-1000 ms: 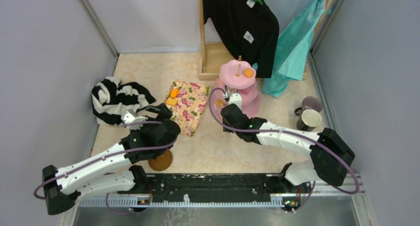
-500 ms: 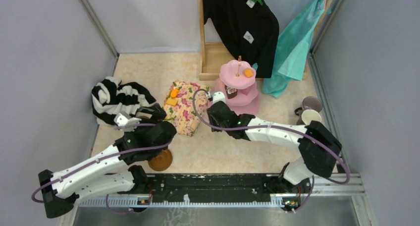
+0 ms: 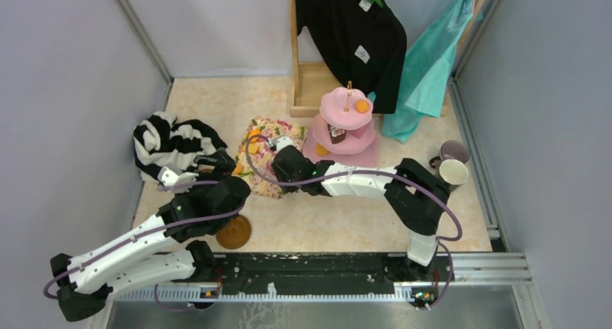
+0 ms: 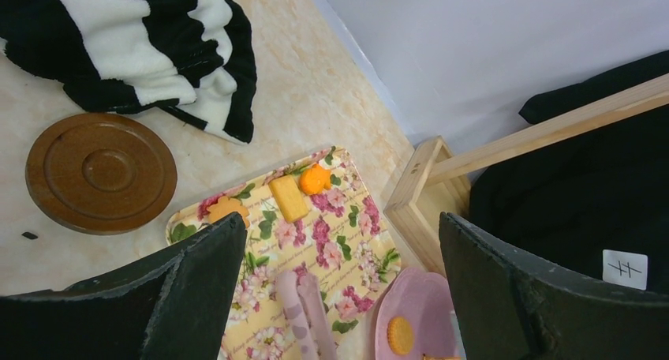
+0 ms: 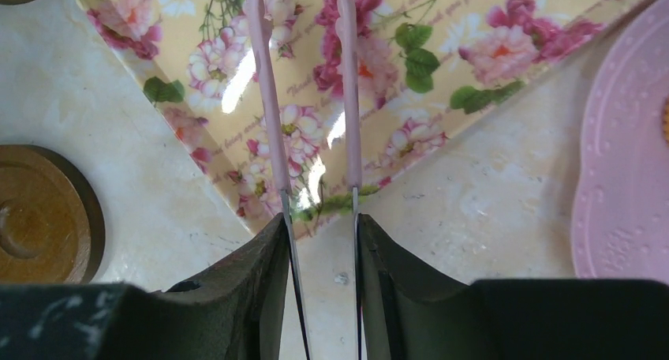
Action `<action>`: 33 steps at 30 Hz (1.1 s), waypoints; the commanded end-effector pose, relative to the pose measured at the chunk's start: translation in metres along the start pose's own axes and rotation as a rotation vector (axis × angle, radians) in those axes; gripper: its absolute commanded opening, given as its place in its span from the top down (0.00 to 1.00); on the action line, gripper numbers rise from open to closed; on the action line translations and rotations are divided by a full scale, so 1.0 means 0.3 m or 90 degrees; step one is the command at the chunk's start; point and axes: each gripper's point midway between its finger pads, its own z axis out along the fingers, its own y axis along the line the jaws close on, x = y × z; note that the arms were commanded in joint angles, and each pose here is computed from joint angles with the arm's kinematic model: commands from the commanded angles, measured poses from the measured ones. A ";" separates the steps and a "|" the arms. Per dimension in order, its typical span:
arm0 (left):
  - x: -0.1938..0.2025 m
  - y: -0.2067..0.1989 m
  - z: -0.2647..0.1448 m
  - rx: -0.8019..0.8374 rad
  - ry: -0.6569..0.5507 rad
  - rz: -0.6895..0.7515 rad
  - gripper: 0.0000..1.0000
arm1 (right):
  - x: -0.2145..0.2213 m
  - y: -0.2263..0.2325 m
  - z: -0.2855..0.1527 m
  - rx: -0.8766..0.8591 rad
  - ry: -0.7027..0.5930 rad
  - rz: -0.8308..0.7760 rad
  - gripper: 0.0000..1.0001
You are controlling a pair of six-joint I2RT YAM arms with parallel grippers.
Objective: Serve the afternoon tea
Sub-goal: Pick up the desert from the tray.
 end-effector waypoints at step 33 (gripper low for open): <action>-0.101 0.014 0.001 0.002 -0.045 -0.022 0.04 | -0.063 0.250 0.160 -0.068 0.000 -0.091 0.58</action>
